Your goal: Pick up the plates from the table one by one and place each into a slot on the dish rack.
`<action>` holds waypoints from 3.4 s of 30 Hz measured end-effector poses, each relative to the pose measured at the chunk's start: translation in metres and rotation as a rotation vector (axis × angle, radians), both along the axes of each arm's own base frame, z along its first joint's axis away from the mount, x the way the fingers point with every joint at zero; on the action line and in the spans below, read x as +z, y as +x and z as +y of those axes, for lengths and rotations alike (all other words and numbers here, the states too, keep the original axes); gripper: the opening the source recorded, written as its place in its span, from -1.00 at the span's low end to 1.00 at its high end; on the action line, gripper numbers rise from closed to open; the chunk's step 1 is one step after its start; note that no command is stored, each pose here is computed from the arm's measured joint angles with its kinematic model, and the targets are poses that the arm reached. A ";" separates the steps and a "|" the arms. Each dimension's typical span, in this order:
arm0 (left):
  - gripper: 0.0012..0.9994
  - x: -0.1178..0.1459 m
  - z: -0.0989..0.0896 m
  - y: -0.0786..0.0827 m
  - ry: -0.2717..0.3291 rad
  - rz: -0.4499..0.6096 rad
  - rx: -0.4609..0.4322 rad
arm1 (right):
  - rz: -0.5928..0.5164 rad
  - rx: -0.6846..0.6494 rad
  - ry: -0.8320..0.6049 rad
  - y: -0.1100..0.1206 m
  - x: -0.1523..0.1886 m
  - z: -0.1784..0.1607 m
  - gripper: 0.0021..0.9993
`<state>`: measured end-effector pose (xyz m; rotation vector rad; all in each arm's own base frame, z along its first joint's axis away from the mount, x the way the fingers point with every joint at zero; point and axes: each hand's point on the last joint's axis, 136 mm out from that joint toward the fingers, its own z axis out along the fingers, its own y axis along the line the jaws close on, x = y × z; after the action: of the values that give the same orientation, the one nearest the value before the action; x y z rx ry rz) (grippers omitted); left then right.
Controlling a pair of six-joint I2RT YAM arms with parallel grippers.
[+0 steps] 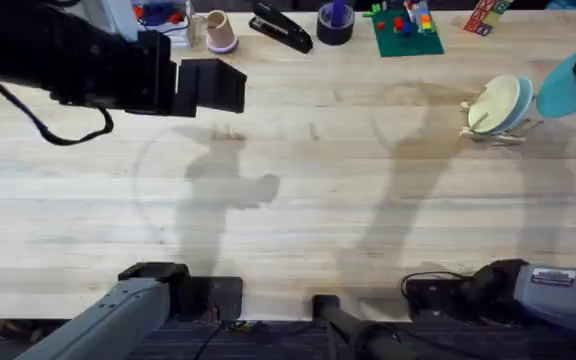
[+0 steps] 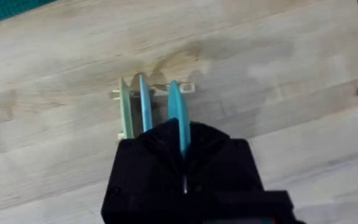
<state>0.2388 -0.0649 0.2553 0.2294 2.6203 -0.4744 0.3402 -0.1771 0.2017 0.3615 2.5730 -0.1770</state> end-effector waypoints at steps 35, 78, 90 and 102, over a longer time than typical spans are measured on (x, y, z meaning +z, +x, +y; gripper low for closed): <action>0.99 0.000 0.000 0.000 0.000 0.000 0.000 | -0.009 0.095 0.021 0.016 -0.012 0.005 -0.94; 0.99 0.000 0.000 0.000 0.000 0.000 0.000 | 0.083 0.127 0.077 0.022 -0.053 0.004 -0.85; 0.99 0.000 0.000 0.000 0.000 0.001 0.000 | 0.082 0.128 0.079 0.022 -0.053 0.005 -0.75; 0.99 0.000 0.000 0.000 0.000 0.000 0.000 | 0.040 0.129 0.052 0.020 -0.034 0.006 -0.63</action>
<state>0.2388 -0.0649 0.2553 0.2291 2.6203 -0.4749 0.3599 -0.1712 0.1678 0.2119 2.6343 -0.0713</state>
